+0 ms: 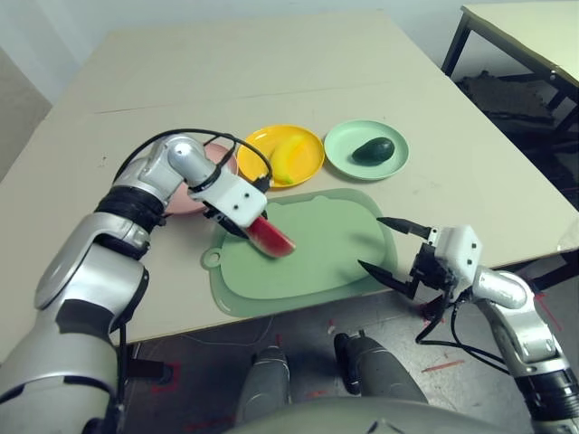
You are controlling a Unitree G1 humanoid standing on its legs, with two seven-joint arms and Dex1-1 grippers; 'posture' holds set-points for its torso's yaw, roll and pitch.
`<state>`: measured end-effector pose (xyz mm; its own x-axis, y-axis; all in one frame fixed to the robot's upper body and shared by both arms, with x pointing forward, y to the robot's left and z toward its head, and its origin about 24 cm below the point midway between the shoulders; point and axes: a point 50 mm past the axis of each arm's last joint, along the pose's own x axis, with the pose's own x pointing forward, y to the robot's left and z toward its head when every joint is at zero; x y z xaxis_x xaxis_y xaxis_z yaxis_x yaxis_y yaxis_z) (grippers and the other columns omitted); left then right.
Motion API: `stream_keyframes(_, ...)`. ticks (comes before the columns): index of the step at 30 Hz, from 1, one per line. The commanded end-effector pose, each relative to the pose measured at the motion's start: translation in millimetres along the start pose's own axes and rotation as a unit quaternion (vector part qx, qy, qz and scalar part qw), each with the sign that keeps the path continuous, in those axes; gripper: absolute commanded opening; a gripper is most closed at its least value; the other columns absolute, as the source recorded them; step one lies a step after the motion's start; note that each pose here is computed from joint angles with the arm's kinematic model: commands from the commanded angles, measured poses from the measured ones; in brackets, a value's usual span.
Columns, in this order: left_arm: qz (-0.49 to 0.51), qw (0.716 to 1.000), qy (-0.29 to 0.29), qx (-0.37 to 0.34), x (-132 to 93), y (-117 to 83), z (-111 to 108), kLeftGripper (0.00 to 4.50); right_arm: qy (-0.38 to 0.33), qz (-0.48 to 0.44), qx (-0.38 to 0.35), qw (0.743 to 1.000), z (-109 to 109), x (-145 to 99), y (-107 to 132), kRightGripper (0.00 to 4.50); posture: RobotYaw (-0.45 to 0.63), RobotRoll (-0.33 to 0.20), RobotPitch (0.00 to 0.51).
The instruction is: Place the fruits into color-matched plates.
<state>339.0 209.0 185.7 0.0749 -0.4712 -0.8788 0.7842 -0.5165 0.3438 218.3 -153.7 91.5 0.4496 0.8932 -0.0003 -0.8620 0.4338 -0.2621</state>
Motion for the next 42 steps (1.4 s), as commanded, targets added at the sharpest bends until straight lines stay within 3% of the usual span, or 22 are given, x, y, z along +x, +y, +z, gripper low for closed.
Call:
stream_keyframes(1, 0.029, 0.999, -0.007, -0.031, -15.9, 2.3, -2.5, 2.21, -0.021, -0.004, 0.015, 1.0, 7.1, 6.9, -1.0, 4.5, -0.09, 0.0, 0.096)
stream_keyframes(4, 0.061, 0.994, -0.049, -0.081, -23.7, 4.9, -1.8, 2.17, -0.032, -0.005, 0.017, 0.999, 12.5, 12.0, -3.3, 4.5, -0.08, 0.0, 0.094)
stream_keyframes(5, 0.069, 0.991, -0.062, -0.098, -26.0, 5.3, -2.0, 1.96, -0.036, -0.004, 0.017, 0.999, 14.4, 14.1, -3.4, 4.5, -0.08, 0.0, 0.093)
stream_keyframes(10, 0.104, 0.979, -0.042, -0.168, -47.6, -2.3, -21.1, 0.23, -0.065, -0.001, 0.036, 0.997, 27.9, 27.0, -0.5, 4.5, -0.07, 0.0, 0.095)
stream_keyframes(11, 0.111, 0.976, -0.036, -0.184, -51.8, -5.1, -25.7, 0.06, -0.067, 0.002, 0.037, 0.997, 29.9, 28.9, 0.9, 4.5, -0.07, 0.0, 0.095)
stream_keyframes(17, 0.121, 0.971, -0.026, -0.206, -57.2, -11.0, -33.4, 0.06, -0.068, 0.004, 0.046, 0.997, 30.9, 32.6, 5.4, 4.5, -0.07, 0.0, 0.095)
stream_keyframes(23, 0.135, 0.975, -0.039, -0.17, -59.5, 8.0, -18.5, 0.06, -0.056, 0.013, 0.045, 0.997, 27.2, 31.7, 5.9, 4.5, -0.07, 0.0, 0.096)
stream_keyframes(30, 0.106, 0.98, -0.046, -0.162, -48.5, 27.7, 8.6, 2.33, -0.051, 0.015, 0.043, 0.998, 23.6, 31.8, 8.2, 4.5, -0.08, 0.0, 0.101)
stream_keyframes(36, 0.053, 0.985, -0.055, -0.152, -34.8, 23.4, 37.7, 4.37, -0.046, 0.017, 0.042, 0.998, 21.6, 31.0, 11.9, 4.5, -0.09, 0.0, 0.103)
stream_keyframes(42, 0.006, 0.991, -0.05, -0.126, -23.8, 8.0, 55.6, 4.44, -0.046, 0.012, 0.039, 0.998, 21.5, 31.1, 11.7, 4.5, -0.1, 0.0, 0.103)
